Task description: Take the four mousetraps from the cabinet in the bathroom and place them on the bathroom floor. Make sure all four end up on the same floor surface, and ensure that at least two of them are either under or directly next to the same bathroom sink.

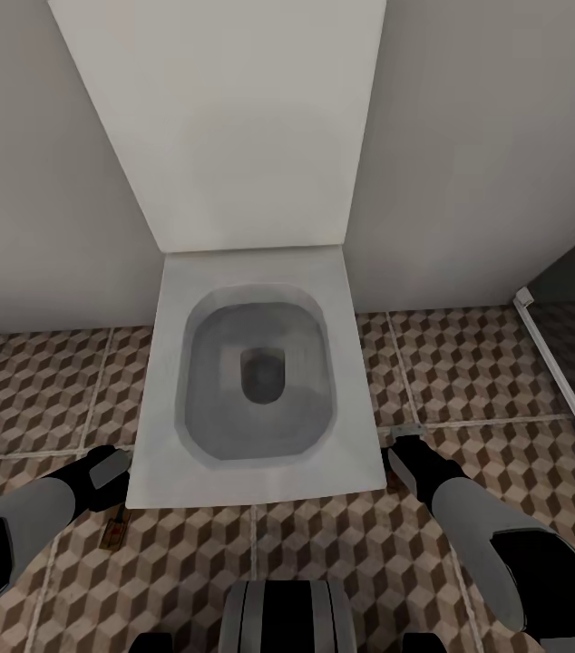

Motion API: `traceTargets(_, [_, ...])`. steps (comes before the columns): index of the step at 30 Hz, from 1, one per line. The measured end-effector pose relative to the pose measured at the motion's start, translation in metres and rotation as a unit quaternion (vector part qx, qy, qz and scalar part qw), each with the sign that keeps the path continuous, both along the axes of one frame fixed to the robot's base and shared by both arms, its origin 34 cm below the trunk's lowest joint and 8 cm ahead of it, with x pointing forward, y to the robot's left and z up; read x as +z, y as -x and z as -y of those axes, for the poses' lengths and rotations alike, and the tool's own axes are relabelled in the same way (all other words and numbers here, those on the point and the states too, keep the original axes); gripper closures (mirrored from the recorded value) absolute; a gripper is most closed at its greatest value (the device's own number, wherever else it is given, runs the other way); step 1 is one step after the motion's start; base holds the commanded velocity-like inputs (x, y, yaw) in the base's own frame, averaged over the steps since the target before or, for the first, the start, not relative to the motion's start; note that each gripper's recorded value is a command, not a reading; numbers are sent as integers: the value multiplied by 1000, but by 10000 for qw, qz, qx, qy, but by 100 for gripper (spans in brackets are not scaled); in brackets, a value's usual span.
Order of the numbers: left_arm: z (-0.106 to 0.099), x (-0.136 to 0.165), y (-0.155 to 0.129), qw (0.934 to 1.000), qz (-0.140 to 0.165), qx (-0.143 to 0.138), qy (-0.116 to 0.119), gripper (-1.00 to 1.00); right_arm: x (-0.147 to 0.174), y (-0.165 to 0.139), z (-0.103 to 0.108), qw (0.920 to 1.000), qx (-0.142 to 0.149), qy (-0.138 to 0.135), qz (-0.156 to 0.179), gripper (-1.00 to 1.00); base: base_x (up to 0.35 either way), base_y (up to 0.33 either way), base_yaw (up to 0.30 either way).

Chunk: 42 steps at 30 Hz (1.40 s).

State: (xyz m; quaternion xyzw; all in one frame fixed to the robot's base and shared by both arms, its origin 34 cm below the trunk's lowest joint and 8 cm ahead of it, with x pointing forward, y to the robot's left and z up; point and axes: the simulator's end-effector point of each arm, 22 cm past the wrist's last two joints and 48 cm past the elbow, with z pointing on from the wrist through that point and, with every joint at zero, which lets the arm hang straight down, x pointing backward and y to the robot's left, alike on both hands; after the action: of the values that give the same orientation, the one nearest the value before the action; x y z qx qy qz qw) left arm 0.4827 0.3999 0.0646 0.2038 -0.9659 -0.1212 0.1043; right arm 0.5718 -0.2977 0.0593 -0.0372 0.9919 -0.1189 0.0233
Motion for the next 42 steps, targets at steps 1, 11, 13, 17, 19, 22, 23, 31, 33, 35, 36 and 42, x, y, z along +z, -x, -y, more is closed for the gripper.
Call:
traceTargets(1, [0,0,0,10000,-1,0,1,-100,0,0,0,10000,0,-1,0,-100,0,0,0])
traceTargets(11, [0,0,0,10000,0,1,0,-100,0,0,0,10000,0,-1,0,-100,0,0,0])
traceTargets(13, [0,0,0,10000,0,0,0,-100,0,0,0,10000,0,1,0,-100,0,0,0])
traceTargets(17, [0,0,0,10000,-1,0,0,-100,0,0,1,10000,-3,3,0,-100,0,0,0])
traceTargets(19, [0,0,0,10000,-2,0,1,-100,0,0,1,10000,-4,3,0,-100,0,0,0])
traceTargets(22, [0,0,0,10000,0,1,1,-100,0,0,1,10000,-4,4,0,-100,0,0,0])
traceTargets(23, [0,0,0,10000,-2,0,1,-100,0,0,1,10000,-5,4,0,-100,0,0,0])
traceTargets(31, [0,0,0,10000,-3,3,3,-100,0,0,3,10000,-10,15,0,-100,0,0,0])
traceTargets(33, [0,0,0,10000,-3,3,3,-100,0,0,3,10000,-11,19,0,-100,0,0,0])
traceTargets(35, [0,0,0,10000,-4,3,3,-100,0,0,4,10000,-13,25,0,-100,0,0,0])
traceTargets(36, [0,0,0,10000,-5,2,3,-100,0,0,4,10000,-14,27,0,-100,0,0,0])
traceTargets(42, [0,0,0,10000,-6,1,3,-100,0,0,5,10000,-16,35,0,-100,0,0,0])
